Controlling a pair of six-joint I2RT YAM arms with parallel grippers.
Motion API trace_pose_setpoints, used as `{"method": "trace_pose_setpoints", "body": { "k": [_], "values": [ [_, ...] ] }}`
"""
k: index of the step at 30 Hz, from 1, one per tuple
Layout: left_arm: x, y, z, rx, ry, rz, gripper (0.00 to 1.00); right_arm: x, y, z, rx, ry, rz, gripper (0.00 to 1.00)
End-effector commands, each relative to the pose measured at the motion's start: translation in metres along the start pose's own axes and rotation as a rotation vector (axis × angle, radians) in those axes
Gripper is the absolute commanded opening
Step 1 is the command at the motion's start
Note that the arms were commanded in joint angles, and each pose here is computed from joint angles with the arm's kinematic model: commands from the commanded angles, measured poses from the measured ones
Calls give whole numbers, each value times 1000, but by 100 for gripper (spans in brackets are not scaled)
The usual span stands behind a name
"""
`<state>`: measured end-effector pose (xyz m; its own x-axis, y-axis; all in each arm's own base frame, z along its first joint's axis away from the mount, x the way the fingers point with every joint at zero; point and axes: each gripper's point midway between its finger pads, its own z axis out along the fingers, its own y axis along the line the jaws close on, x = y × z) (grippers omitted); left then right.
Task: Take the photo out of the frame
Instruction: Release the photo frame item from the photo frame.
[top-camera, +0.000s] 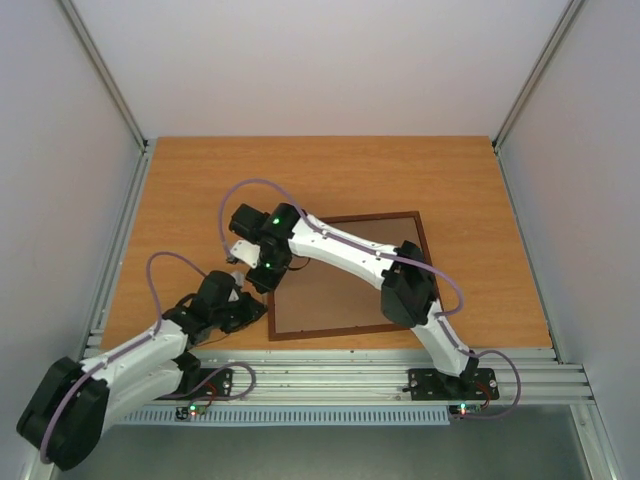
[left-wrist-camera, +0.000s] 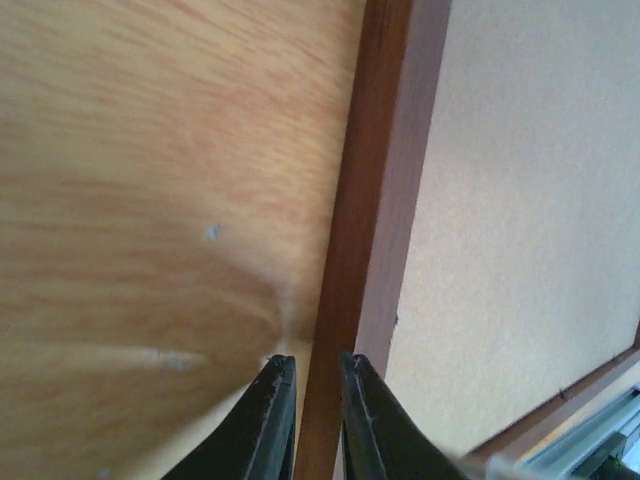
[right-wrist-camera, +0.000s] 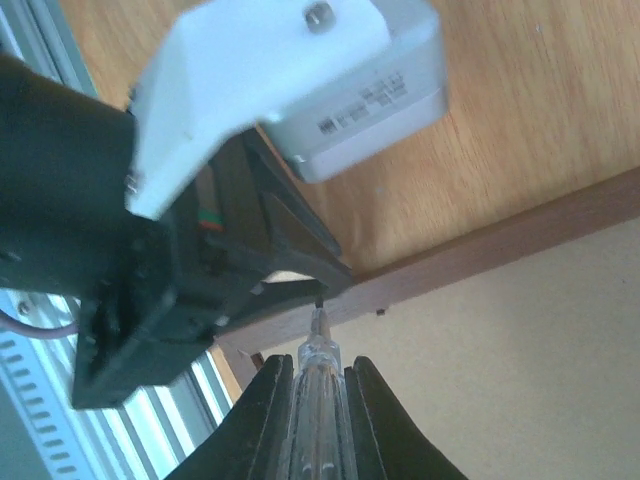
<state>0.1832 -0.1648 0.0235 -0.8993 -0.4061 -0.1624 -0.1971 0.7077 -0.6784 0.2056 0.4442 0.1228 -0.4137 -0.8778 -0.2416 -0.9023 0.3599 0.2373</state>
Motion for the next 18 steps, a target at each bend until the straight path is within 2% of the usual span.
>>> {"method": "trace_pose_setpoints", "body": {
  "k": [1,6,10,18],
  "values": [
    [2,-4,-15,-10,-17,26,16,-14,1,-24,16,-166,-64,1],
    [-13,-11,-33,-38,-97,55,28,6,-15,-52,46,-250,-16,1],
    [-22,-23,-40,-54,-111,97,37,21,-40,-63,81,-334,68,1],
    [-38,-65,-46,83,-146,59,52,21,-60,-95,172,-576,144,1]
  ]
}}
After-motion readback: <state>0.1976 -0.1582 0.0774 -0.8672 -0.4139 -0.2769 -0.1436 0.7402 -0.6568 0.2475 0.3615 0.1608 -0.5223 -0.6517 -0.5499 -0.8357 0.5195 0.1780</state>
